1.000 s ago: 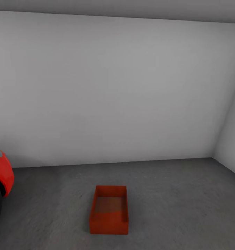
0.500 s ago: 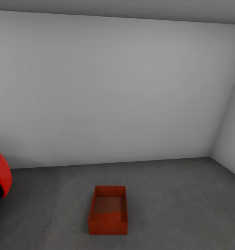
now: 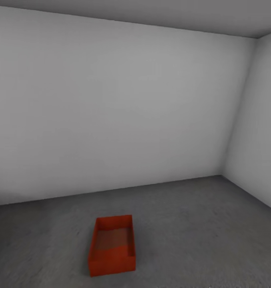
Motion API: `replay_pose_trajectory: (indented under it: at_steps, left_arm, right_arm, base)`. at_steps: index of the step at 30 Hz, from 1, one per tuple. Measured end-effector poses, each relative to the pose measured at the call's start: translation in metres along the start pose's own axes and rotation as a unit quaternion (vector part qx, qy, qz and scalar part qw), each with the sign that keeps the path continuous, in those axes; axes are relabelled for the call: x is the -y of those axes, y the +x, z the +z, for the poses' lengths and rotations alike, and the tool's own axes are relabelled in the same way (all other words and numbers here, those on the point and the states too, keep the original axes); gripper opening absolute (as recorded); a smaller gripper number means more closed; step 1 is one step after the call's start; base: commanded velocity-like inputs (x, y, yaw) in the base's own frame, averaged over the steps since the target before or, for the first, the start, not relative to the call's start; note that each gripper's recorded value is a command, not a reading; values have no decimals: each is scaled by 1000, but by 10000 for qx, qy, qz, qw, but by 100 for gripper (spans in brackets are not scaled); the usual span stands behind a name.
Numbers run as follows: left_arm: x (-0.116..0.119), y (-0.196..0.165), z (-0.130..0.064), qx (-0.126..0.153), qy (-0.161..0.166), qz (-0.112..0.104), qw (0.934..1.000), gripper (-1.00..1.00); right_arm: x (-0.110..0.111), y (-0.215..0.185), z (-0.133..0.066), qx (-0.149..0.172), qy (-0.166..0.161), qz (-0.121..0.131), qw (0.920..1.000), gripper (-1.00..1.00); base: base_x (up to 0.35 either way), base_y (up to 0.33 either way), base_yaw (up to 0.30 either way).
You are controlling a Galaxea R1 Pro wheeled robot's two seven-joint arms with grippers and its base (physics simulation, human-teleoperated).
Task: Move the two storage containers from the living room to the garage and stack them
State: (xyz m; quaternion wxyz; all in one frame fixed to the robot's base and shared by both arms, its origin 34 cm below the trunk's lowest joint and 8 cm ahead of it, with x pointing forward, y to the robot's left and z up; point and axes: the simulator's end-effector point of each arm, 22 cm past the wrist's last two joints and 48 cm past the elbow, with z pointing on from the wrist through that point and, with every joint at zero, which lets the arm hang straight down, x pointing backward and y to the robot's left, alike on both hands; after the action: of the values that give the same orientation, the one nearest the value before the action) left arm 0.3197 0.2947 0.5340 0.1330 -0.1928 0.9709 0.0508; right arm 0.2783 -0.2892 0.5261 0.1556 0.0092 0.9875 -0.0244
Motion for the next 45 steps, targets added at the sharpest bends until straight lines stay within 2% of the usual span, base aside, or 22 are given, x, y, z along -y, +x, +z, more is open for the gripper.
replay_pose_trajectory:
  at_steps: [45]
  left_arm:
    - [0,0,0,0,0,0,10000,100]
  right_arm:
    - [1,0,0,1,7,2,10000,100]
  base:
    - [0,0,-293]
